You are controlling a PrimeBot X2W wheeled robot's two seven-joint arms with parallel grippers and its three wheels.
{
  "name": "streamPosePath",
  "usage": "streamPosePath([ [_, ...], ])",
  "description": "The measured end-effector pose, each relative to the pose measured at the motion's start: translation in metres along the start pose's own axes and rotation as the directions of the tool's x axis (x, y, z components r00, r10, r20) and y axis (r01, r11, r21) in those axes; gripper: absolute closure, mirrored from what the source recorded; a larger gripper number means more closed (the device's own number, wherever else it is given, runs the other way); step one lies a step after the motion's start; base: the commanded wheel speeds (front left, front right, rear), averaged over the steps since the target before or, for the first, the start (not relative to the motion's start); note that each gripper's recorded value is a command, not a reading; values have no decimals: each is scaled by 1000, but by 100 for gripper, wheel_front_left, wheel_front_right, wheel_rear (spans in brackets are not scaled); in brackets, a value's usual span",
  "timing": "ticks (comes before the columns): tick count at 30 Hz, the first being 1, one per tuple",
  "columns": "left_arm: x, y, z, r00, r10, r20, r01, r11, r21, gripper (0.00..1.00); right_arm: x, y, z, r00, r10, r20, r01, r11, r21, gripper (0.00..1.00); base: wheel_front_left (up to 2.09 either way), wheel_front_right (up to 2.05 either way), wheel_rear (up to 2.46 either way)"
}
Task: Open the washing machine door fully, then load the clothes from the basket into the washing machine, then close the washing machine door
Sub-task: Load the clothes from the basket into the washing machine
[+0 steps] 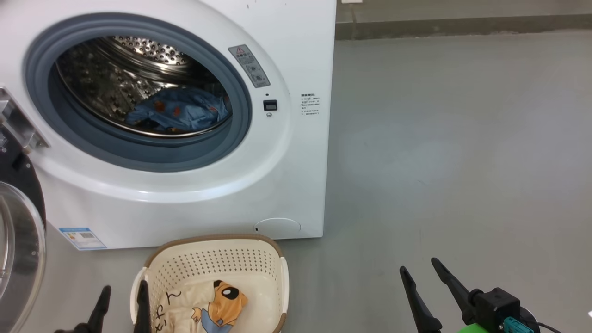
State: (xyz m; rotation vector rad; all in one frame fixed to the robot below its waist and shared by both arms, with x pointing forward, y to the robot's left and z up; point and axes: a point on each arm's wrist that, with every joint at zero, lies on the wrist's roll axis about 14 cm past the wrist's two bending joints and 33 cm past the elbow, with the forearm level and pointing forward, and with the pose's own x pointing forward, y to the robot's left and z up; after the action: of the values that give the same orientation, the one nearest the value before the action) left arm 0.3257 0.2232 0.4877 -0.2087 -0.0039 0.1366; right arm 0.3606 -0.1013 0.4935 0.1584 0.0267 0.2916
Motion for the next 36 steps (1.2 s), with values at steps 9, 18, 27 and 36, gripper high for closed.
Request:
streamPosePath([
  [9,-14,-2,-3,1000,0,2,0,1000,10,0,-5,3,4,1000,5,14,-6,1000,3,0,0,0,0],
  [18,-16,-7,-7,1000,-11,-5,11,1000,-3,0,-6,4,6,1000,7,22,-7,1000,3,0,0,0,0],
  [27,-16,-9,-9,1000,-13,-9,13,1000,-11,0,-6,4,6,1000,7,22,-7,1000,3,0,0,0,0],
  [36,-16,-10,-11,1000,-20,-12,20,1000,-9,0,-6,5,6,1000,9,21,-9,1000,4,0,0,0,0],
])
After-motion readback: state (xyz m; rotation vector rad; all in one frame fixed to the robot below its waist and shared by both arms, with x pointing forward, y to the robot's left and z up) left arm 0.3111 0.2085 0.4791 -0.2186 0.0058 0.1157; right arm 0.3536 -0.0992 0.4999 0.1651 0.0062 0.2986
